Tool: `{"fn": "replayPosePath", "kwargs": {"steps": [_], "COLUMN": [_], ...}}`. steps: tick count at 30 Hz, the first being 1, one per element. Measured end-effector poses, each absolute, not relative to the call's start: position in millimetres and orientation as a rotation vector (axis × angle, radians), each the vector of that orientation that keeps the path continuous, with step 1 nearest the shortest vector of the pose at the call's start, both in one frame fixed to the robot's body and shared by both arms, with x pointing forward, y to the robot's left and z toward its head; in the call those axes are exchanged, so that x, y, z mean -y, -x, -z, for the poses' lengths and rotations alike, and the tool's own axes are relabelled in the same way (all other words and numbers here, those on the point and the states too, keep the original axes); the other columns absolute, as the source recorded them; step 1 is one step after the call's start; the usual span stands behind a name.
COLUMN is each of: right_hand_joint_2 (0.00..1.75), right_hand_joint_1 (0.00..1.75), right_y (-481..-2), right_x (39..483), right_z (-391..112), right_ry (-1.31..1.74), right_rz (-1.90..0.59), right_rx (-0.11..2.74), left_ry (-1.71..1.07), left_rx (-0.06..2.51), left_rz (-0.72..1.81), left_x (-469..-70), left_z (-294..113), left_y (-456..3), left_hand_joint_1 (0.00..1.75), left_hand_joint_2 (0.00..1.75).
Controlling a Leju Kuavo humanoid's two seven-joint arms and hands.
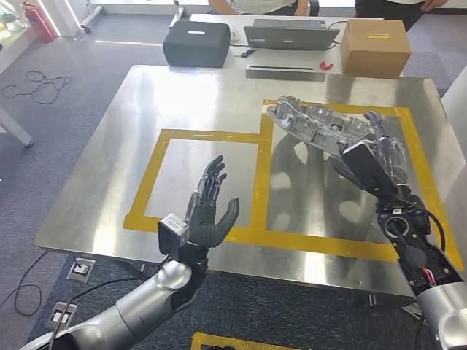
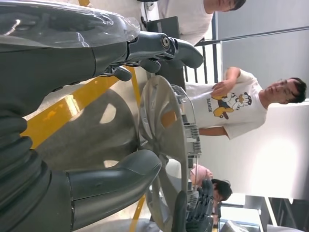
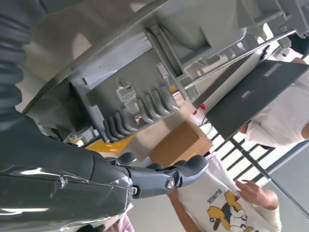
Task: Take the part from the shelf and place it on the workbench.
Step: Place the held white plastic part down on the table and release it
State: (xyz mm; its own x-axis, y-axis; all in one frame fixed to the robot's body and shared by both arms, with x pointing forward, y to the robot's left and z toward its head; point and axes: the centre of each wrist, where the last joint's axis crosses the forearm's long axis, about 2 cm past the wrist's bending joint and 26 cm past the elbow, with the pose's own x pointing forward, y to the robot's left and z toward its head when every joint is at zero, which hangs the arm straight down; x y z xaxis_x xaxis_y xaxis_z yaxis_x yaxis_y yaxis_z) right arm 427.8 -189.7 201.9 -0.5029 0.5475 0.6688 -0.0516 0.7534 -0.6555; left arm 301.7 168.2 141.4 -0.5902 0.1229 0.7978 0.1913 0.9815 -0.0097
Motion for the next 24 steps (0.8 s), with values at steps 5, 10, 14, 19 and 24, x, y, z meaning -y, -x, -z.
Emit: {"fn": "replayPosePath", "kwargs": {"steps": [5,10,14,19,24], "right_hand_joint_2": [0.0,0.0,0.0,0.0,0.0], "right_hand_joint_1": [0.0,0.0,0.0,0.0,0.0], "right_y": [-426.3,-423.3,-421.0,-420.1,-417.5], "right_x": [191.6,194.1,195.7,196.0,196.0], "right_z": [-200.4,-197.5,-196.6,-197.8,-197.0], "right_ry": [0.372,0.353,0.346,0.341,0.329], "right_rz": [-0.748,-0.716,-0.7,-0.691,-0.675], "right_rx": [1.972,1.972,1.977,1.985,1.985], "left_ry": [0.22,0.223,0.224,0.223,0.22], "left_rx": [2.208,2.205,2.205,2.204,2.204], "left_rz": [0.095,0.093,0.095,0.096,0.095], "left_x": [-168.3,-168.7,-169.5,-170.0,-170.4], "left_z": [-141.3,-141.1,-140.8,-140.6,-140.5], "left_y": [-301.7,-301.7,-301.8,-301.8,-301.8], "left_hand_joint_1": [0.0,0.0,0.0,0.0,0.0], "left_hand_joint_2": [0.0,0.0,0.0,0.0,0.0]}}
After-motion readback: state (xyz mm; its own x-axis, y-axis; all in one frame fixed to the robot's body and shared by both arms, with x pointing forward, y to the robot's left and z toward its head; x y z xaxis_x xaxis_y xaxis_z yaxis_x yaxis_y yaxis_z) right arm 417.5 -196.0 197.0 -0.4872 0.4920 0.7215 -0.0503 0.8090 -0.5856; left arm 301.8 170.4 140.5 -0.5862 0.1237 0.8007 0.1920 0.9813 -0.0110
